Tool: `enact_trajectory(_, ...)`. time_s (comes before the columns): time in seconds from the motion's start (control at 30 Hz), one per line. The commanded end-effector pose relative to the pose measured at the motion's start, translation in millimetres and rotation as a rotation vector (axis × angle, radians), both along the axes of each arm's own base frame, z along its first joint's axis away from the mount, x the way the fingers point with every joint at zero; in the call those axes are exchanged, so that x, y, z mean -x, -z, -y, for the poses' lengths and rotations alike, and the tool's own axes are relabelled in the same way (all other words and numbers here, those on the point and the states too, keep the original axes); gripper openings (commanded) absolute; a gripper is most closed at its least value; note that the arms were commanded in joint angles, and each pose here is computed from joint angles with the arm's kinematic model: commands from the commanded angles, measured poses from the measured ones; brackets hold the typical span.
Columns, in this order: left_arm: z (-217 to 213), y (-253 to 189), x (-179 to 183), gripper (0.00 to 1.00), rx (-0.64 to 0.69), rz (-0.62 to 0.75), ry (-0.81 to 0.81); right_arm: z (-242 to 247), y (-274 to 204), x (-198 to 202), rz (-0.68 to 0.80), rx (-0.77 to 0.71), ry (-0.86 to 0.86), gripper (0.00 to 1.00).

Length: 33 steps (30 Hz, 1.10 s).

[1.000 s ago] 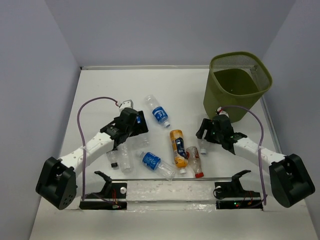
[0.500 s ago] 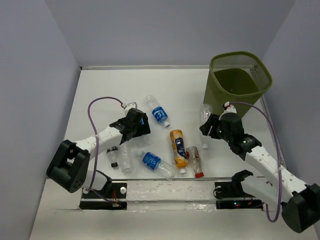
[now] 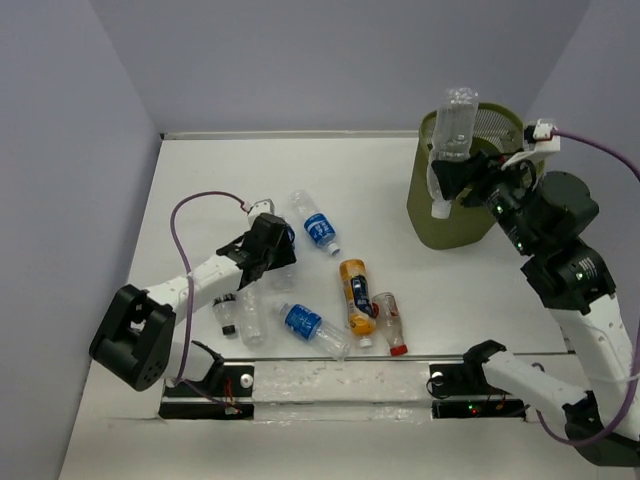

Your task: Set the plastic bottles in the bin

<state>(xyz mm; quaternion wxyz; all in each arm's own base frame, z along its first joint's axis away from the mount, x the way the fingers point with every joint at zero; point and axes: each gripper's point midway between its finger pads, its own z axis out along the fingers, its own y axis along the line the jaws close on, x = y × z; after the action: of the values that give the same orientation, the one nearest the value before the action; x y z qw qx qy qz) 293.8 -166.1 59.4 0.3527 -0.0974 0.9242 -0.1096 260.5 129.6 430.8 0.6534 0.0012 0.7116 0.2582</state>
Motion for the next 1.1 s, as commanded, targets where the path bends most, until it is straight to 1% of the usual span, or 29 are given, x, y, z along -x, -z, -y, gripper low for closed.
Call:
enact_trajectory(0.0,7,-62,-13,0.43,0.079,0.161,0.002,50,-34,-57,0.077,0.194,0.348,0.22)
enact_trajectory(0.03,6,-68,-12,0.43,0.084,0.172,0.002,63,-24,-82,0.036,0.234,0.412,0.22)
enact_trajectory(0.1,6,-82,-10,0.43,0.103,0.194,0.008,82,-29,-100,0.029,0.228,0.478,0.22)
enact_trajectory(0.13,7,-98,-9,0.43,0.127,0.226,0.013,92,-31,-107,0.027,0.208,0.51,0.22)
enact_trajectory(0.17,7,-105,-7,0.43,0.135,0.234,0.021,111,-28,-117,0.024,0.201,0.566,0.22)
enact_trajectory(0.23,7,-129,-4,0.43,0.174,0.287,0.028,128,-15,-125,0.005,0.209,0.628,0.23)
enact_trajectory(0.33,14,-177,-2,0.42,0.248,0.375,0.066,149,-1,-132,-0.01,0.218,0.699,0.3)
enact_trajectory(0.37,17,-187,-3,0.42,0.262,0.389,0.082,150,7,-137,-0.022,0.222,0.684,0.42)
enact_trajectory(0.43,32,-206,-2,0.41,0.304,0.404,0.141,147,15,-141,-0.037,0.213,0.66,0.59)
enact_trajectory(0.47,39,-229,-3,0.41,0.333,0.441,0.16,144,18,-141,-0.046,0.21,0.634,0.82)
enact_trajectory(0.5,45,-242,-4,0.4,0.346,0.461,0.178,142,18,-140,-0.051,0.205,0.619,0.91)
enact_trajectory(0.53,57,-248,-3,0.4,0.351,0.463,0.206,139,17,-137,-0.057,0.188,0.606,0.96)
enact_trajectory(0.57,64,-277,-5,0.4,0.377,0.516,0.223,135,15,-129,-0.061,0.179,0.576,1.0)
enact_trajectory(0.6,71,-290,-4,0.4,0.395,0.537,0.244,132,10,-123,-0.051,0.168,0.559,1.0)
enact_trajectory(0.63,87,-314,-3,0.4,0.424,0.568,0.283,129,5,-116,-0.041,0.151,0.542,1.0)
enact_trajectory(0.7,109,-342,0,0.4,0.459,0.624,0.345,121,-9,-93,-0.01,0.126,0.486,1.0)
enact_trajectory(0.73,123,-365,-4,0.4,0.476,0.658,0.367,118,-12,-84,-0.009,0.105,0.472,1.0)
enact_trajectory(0.77,140,-374,2,0.4,0.486,0.669,0.405,110,-10,-74,-0.014,0.091,0.425,0.92)
enact_trajectory(0.8,155,-371,-7,0.4,0.463,0.666,0.421,107,-24,-51,0.036,0.06,0.396,0.83)
enact_trajectory(0.83,165,-380,-7,0.4,0.473,0.679,0.438,101,-9,-43,0.009,0.02,0.369,0.65)
enact_trajectory(0.87,172,-409,-6,0.4,0.509,0.732,0.449,88,-5,-31,0.014,-0.008,0.297,0.19)
enact_trajectory(0.9,183,-419,-3,0.4,0.519,0.748,0.476,82,-13,-3,0.066,-0.047,0.25,0.03)
enact_trajectory(0.93,196,-433,-8,0.4,0.536,0.77,0.488,66,12,3,0.022,-0.072,0.163,0.0)
enact_trajectory(1.0,213,-445,-9,0.4,0.546,0.798,0.515,52,28,25,0.013,-0.103,0.075,0.0)
enact_trajectory(1.03,229,-454,-11,0.4,0.553,0.823,0.531,39,46,44,0.0,-0.117,-0.014,0.0)
enact_trajectory(1.07,251,-442,-16,0.4,0.549,0.802,0.562,35,55,53,-0.016,-0.118,-0.038,0.0)
